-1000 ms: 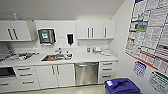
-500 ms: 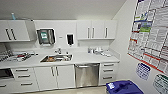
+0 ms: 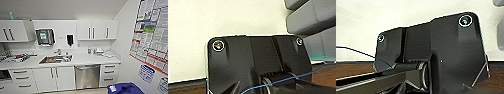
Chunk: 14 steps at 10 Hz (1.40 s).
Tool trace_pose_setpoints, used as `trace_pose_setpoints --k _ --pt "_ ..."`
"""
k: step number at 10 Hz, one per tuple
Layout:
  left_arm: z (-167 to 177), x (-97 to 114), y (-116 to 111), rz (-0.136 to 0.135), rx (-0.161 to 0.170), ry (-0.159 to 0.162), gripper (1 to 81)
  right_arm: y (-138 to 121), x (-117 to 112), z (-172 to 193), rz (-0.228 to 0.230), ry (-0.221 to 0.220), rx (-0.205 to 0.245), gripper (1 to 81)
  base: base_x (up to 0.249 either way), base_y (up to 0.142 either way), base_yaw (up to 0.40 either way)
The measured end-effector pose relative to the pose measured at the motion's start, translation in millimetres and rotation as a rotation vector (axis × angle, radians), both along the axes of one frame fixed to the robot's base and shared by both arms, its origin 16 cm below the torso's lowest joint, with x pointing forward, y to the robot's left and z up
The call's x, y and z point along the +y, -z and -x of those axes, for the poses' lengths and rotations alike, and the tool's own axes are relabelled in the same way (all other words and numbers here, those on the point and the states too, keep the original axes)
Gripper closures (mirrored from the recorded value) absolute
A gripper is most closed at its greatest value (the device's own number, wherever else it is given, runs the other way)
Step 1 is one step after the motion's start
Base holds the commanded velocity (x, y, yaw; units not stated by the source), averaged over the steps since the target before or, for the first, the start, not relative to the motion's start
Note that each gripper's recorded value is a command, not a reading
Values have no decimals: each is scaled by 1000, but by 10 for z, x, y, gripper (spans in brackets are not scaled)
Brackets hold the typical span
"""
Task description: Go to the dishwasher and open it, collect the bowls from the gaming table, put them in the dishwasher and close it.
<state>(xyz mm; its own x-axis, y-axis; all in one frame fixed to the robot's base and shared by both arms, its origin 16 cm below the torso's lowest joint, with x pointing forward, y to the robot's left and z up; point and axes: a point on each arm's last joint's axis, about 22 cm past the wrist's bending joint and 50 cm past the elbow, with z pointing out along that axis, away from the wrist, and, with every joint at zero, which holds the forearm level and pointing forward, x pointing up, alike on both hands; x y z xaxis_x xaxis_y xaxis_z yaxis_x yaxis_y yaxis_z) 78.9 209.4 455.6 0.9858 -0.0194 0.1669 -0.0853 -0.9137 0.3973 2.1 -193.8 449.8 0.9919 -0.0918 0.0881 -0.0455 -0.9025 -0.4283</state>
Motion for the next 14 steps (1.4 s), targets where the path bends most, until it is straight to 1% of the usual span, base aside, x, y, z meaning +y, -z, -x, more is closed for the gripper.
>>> trace_pose_setpoints --k 2,5,7,10,14 --pt "-1 4 0 0 0 0 10 1 1 8 0 0 1 10 107 0 0" --pt "15 -9 0 1 1 1 10 6 -15 30 2 0 3 10 107 71 0" --pt "-25 25 -2 -3 -4 -1 10 2 12 -3 -1 1 -1 10 107 74 0" --pt "5 23 1 -3 1 0 10 5 12 28 -1 0 3 10 108 64 0" --pt "2 63 1 -8 -1 0 10 3 68 53 -7 -1 5 10 118 0 0"
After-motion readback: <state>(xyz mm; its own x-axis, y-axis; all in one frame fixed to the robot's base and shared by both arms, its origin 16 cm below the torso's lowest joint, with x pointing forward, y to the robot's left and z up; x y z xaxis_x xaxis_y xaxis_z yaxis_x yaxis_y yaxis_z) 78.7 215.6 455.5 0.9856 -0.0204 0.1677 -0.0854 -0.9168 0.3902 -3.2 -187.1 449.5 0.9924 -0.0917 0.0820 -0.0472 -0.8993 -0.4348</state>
